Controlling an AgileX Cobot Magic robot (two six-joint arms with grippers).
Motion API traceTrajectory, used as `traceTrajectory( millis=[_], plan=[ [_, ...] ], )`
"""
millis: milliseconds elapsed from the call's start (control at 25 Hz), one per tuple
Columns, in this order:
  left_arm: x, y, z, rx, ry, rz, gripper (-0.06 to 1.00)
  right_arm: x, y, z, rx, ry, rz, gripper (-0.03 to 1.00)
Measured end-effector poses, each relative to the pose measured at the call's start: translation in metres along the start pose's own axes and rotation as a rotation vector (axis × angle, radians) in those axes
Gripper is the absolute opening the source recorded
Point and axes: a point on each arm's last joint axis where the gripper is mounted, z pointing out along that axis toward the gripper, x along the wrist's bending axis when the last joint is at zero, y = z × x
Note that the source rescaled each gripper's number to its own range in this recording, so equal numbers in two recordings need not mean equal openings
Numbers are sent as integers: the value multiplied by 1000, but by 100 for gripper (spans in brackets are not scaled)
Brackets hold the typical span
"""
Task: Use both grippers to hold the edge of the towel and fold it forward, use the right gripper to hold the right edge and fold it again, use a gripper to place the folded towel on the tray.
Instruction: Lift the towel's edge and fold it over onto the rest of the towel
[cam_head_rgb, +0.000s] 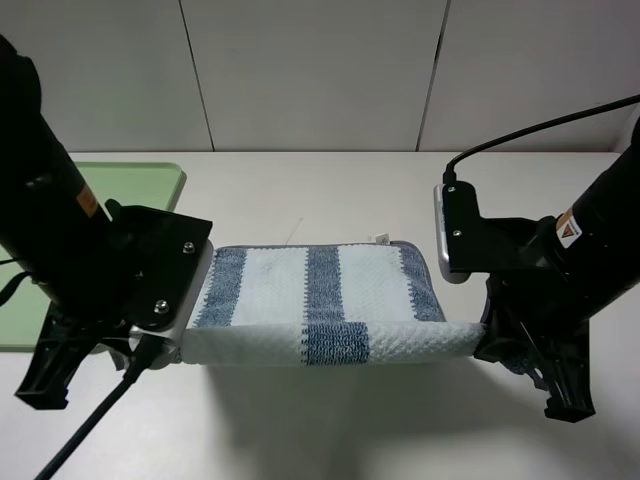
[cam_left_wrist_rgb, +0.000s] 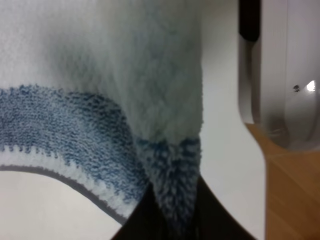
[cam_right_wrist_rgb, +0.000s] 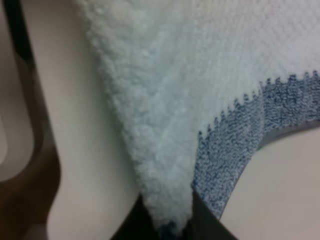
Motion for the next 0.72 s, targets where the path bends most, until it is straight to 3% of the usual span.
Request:
traceTrajectory(
  millis=[480,720],
  plan=[
    [-14,-5,-15,-18,-22,-1,0,19,-6,-31,-87,0,71,0],
    [-5,-3,-16,-32,78,19,0,16,-7,-32,-82,-50,70,0]
  ],
)
